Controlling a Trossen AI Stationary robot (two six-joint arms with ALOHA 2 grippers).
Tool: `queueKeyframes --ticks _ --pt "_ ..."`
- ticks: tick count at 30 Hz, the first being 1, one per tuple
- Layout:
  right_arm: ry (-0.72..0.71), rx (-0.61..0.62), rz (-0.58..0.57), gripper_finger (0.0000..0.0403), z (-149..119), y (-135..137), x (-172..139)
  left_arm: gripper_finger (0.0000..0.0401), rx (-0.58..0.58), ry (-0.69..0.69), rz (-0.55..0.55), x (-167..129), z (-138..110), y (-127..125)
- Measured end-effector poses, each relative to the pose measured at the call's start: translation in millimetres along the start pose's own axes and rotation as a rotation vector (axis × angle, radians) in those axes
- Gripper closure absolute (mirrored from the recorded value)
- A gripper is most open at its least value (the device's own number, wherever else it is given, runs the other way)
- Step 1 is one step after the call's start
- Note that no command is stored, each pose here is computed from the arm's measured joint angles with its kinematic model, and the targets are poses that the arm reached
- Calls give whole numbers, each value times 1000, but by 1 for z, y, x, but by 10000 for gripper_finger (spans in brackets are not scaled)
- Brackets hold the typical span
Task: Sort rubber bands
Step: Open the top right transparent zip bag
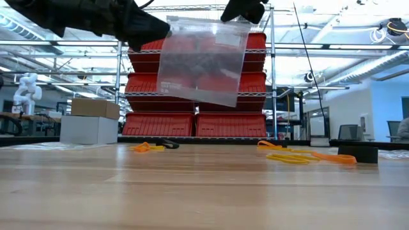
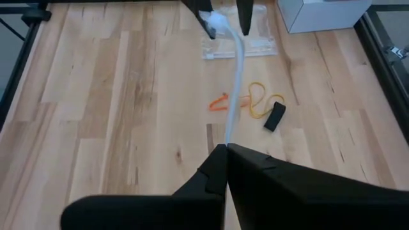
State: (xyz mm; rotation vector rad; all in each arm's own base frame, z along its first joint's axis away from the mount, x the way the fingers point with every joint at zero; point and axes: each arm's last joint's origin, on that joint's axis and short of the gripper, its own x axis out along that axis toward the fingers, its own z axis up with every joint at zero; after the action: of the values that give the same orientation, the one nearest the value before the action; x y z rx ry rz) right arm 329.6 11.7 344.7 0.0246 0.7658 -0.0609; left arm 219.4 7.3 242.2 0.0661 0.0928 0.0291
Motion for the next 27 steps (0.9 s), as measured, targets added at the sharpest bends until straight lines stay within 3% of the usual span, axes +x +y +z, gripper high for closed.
queueKeyframes --ticks 6,13,23,27 --pt "0 0 -2 402 0 0 0 274 1 8 -68 2 0 -2" --pt "0 -7 -2 402 0 0 0 274 95 123 -19 -2 -9 -1" --pt "1 -8 -2 402 0 0 0 274 95 108 -37 -9 -4 -1" --pt "2 -12 -3 402 0 0 0 274 77 165 -44 -11 -9 -2"
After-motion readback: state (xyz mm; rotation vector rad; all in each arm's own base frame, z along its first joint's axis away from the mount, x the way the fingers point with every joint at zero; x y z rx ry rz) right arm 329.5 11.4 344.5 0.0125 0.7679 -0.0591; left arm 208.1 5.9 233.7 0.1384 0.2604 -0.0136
